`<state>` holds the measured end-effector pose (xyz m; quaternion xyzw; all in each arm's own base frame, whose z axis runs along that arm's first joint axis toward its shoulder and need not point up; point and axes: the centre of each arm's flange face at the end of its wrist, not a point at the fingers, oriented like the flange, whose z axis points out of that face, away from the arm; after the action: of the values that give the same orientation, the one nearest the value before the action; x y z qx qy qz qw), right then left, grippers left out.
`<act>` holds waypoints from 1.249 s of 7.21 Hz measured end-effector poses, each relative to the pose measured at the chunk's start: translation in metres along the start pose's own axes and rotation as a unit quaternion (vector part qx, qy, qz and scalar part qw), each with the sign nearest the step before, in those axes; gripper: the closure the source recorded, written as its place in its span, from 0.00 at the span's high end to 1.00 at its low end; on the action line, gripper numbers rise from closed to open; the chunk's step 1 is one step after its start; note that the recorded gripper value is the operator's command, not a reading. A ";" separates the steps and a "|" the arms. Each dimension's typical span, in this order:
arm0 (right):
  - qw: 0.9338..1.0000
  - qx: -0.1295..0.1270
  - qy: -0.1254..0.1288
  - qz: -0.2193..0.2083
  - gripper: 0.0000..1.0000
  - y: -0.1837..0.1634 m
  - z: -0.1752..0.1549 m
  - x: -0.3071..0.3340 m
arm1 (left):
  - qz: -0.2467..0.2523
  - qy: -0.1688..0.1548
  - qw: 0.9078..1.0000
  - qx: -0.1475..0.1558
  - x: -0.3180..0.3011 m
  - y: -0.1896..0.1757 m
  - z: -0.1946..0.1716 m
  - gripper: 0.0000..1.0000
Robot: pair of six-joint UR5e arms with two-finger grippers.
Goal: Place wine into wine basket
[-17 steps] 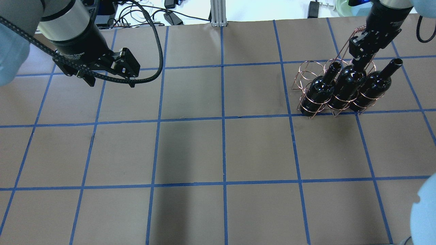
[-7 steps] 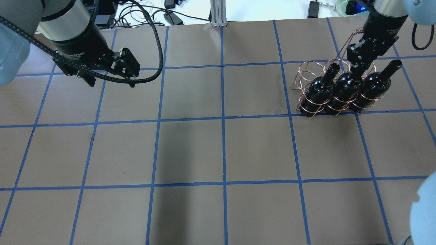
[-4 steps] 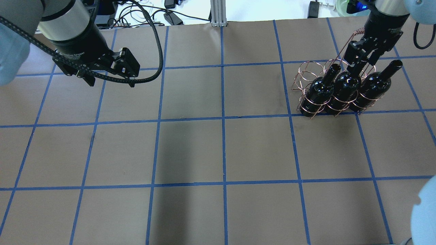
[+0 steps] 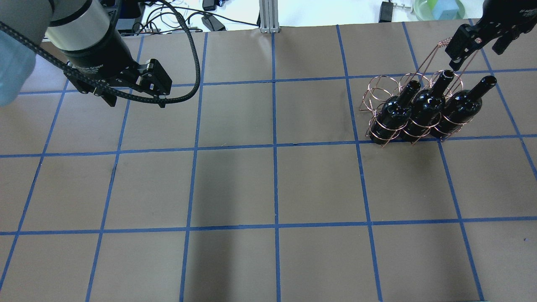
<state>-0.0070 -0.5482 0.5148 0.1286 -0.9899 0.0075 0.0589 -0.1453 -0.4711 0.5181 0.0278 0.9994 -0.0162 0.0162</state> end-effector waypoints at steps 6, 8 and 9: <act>0.994 0.027 0.000 0.110 1.00 0.004 -0.031 -0.057 | 0.000 0.000 1.000 0.000 0.000 0.000 0.000 1.00; 0.996 0.041 -0.009 0.085 1.00 0.011 -0.048 -0.093 | 0.000 0.000 1.000 0.000 0.000 0.000 0.000 1.00; 0.997 0.045 -0.026 0.061 1.00 0.012 -0.054 -0.121 | 0.000 0.000 1.000 0.000 0.000 0.000 0.000 1.00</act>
<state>0.1126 -0.5038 0.5538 0.0706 -0.9958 0.0526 0.0267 -0.1453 -0.4710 0.5183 0.0278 0.9993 -0.0165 0.0162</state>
